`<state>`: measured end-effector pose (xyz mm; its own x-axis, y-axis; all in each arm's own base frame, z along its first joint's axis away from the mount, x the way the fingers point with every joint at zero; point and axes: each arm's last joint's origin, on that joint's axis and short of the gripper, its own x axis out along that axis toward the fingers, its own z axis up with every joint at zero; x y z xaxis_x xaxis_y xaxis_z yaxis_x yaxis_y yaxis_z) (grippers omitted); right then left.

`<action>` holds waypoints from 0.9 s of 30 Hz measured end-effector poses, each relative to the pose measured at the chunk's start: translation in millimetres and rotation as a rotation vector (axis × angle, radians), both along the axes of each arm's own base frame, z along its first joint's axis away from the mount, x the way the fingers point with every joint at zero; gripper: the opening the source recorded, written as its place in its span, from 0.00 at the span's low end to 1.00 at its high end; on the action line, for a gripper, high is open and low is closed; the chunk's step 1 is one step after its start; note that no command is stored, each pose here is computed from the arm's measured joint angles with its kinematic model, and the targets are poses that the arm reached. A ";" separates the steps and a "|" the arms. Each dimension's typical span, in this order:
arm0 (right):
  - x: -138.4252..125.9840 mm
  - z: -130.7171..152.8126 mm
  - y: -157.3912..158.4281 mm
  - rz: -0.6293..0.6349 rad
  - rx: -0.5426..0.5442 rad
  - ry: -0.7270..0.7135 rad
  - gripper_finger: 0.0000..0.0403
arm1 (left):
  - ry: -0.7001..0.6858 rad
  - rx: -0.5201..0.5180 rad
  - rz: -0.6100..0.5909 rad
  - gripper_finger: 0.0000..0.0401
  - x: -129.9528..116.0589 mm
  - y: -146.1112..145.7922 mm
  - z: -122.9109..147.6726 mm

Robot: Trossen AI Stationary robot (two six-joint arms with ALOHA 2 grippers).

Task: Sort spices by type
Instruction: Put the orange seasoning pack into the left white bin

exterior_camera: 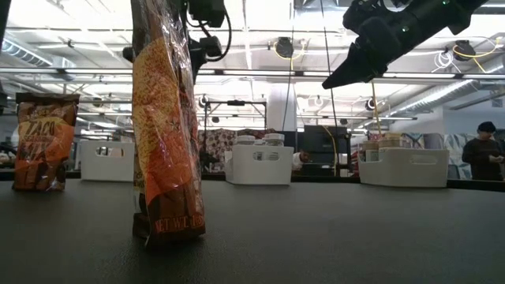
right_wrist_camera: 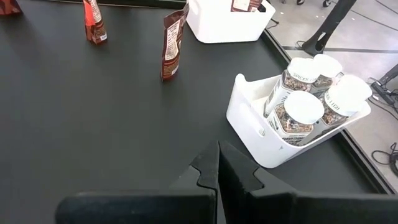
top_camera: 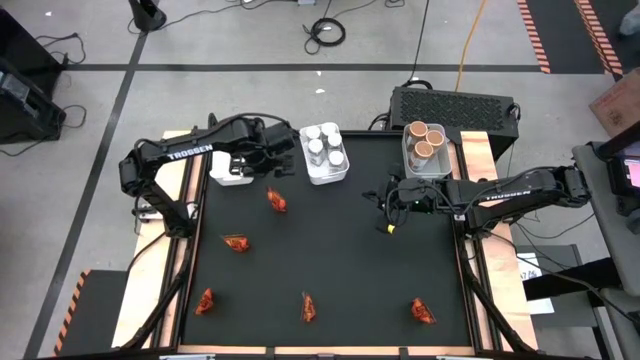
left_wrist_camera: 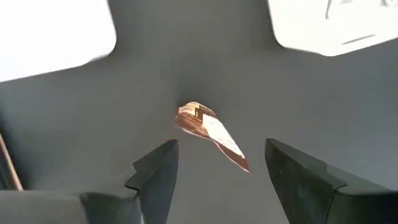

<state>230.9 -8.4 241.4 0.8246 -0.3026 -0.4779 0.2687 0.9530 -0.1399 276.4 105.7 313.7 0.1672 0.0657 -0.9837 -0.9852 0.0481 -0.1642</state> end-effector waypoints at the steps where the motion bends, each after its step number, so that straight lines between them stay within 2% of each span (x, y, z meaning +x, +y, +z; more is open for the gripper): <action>1: 0.0 0.0 0.0 0.000 0.000 0.000 0.00 | -0.001 -0.007 0.035 0.60 0.4 -1.5 0.0; 4: 0.0 -0.1 -0.1 0.000 -0.001 0.001 0.00 | 0.004 -0.011 0.129 0.60 1.8 -7.4 -0.2; 10: -0.1 -0.1 -0.1 0.043 -0.074 0.028 0.00 | -0.003 0.012 0.317 0.60 7.9 -20.0 -1.7; 16: -0.1 -0.1 0.0 0.053 -0.092 0.035 0.00 | -0.002 0.031 0.449 0.60 13.1 -27.9 -5.7; 23: -0.1 -0.1 0.0 0.053 -0.090 0.035 0.00 | 0.048 0.016 0.492 0.60 27.4 -36.6 -22.9; 27: -0.1 0.0 0.0 0.052 -0.090 0.034 0.00 | 0.108 0.018 0.468 0.60 32.3 -35.7 -34.2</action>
